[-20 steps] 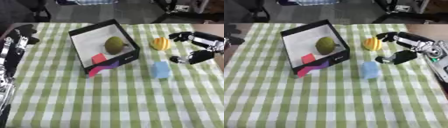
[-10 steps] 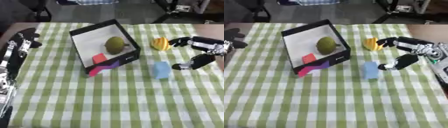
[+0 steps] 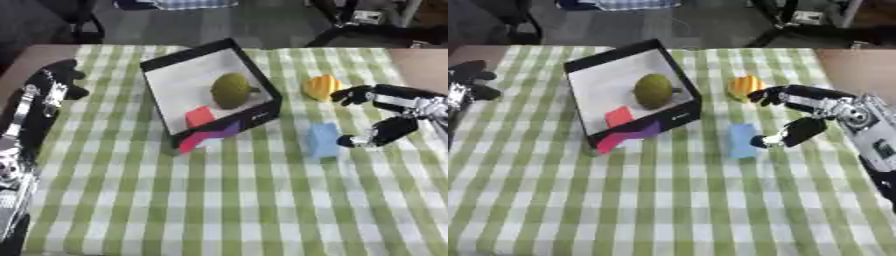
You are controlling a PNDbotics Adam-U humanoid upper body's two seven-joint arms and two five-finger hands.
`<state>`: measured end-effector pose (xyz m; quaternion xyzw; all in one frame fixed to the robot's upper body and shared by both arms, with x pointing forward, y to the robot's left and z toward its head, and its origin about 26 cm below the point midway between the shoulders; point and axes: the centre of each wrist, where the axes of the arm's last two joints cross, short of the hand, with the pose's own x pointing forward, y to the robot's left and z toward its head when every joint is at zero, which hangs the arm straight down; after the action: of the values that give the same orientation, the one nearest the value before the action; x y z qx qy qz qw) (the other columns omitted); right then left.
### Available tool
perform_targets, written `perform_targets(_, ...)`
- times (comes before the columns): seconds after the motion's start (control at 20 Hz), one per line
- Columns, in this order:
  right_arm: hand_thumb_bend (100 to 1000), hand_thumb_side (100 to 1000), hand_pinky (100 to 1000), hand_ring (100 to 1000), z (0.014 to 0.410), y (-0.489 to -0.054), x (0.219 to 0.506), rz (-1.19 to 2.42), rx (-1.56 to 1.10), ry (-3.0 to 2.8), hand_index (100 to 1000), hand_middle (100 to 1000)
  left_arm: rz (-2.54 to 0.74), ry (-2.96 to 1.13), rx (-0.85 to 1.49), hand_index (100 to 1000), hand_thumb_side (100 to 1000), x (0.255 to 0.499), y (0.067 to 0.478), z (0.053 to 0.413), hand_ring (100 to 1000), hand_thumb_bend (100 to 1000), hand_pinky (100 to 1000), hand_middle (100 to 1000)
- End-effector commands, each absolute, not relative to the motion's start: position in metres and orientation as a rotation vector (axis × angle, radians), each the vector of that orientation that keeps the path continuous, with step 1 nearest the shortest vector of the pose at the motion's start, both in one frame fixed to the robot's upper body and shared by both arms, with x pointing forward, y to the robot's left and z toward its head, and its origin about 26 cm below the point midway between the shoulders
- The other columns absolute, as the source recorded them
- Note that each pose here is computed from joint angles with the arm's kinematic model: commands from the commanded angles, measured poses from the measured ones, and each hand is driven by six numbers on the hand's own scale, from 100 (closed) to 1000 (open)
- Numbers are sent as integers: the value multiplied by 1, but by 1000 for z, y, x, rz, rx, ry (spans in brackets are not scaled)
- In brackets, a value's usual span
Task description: Pick up objects on the table and place them in the box.
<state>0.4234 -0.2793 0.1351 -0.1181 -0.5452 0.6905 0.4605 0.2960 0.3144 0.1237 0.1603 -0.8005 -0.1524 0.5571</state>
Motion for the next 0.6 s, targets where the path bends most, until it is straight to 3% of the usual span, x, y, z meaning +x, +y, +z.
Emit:
perform_targets(0.05, 473, 515, 935, 912, 136, -280, 429, 1726, -311, -1316, 1000, 907, -371, -1903, 389, 846, 867, 296, 316, 129, 611, 368, 721, 680)
perform_targets(0.6, 467, 516, 932, 905, 112, -277, 434, 1766, -318, -1251, 988, 885, -366, -1903, 385, 846, 866, 296, 315, 129, 610, 368, 720, 679)
